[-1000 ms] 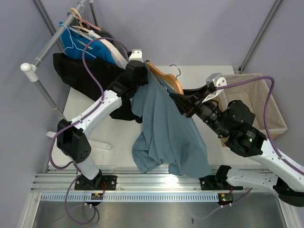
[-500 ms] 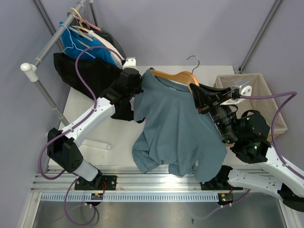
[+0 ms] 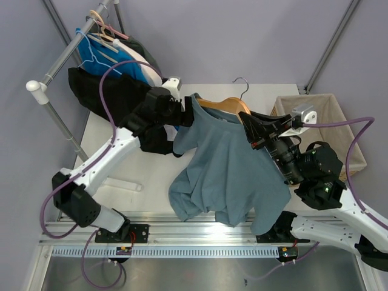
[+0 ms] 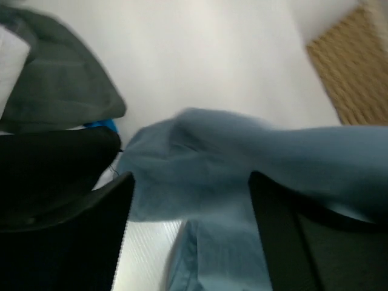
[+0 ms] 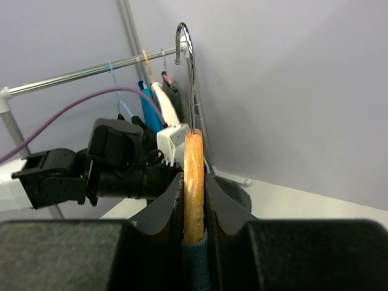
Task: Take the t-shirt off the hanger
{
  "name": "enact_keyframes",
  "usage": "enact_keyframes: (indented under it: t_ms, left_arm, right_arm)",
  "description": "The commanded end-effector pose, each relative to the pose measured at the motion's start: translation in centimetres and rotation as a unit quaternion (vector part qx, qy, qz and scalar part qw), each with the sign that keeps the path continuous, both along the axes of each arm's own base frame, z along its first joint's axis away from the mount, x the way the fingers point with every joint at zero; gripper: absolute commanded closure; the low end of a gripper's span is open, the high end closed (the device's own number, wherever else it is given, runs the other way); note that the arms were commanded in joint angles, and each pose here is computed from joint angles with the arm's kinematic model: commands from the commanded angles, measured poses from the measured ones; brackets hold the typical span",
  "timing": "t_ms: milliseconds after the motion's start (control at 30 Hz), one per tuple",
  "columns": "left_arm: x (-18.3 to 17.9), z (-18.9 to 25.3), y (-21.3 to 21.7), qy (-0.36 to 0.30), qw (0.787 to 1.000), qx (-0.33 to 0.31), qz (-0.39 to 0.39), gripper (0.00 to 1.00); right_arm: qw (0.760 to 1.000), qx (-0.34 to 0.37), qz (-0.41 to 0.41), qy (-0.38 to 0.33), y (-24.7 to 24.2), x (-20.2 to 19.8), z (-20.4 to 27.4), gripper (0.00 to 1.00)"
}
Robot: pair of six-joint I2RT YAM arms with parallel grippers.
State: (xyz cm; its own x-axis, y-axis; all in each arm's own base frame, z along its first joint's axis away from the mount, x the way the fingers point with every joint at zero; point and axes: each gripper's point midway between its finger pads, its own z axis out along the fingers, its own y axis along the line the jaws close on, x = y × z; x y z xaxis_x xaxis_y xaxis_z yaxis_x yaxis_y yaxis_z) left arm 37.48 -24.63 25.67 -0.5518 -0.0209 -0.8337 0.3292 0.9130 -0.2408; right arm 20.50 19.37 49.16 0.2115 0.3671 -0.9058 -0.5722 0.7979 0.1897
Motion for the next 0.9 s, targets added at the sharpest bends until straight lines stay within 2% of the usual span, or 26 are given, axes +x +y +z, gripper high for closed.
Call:
enact_keyframes:
  t_ms: [0,167,233,367,567,867]
  left_arm:
    - [-6.4,10.3,-1.3,-0.109,0.98,-0.075,-0.151,0.18]
    - [-13.2,16.0,-0.3,-0.179,0.946,-0.121,-0.243,0.06]
    - [-15.8,18.5,0.1,-0.214,0.927,-0.135,-0.277,0.04]
    - [-19.1,20.3,-0.9,-0.228,0.89,-0.153,-0.363,0.04]
    - [-19.5,18.7,-3.6,-0.186,0.859,-0.162,-0.45,0.04]
    - [-21.0,16.5,-6.0,-0.16,0.826,-0.159,-0.517,0.1]
  right_arm:
    - [0.995,0.047,0.086,-0.013,0.6,-2.9,2.3,1.0]
    - [0.986,0.028,0.165,-0.001,2.1,-5.3,1.7,1.0]
    - [0.982,-0.001,0.19,0.012,2.8,-6.0,0.4,1.0]
    - [0.966,-0.026,0.256,0.014,4.3,-8.0,-0.4,1.0]
    - [0.955,-0.038,0.292,0.026,6.5,-8.2,-0.9,1.0]
    - [0.951,-0.055,0.303,0.032,8.5,-7.5,-1.1,1.0]
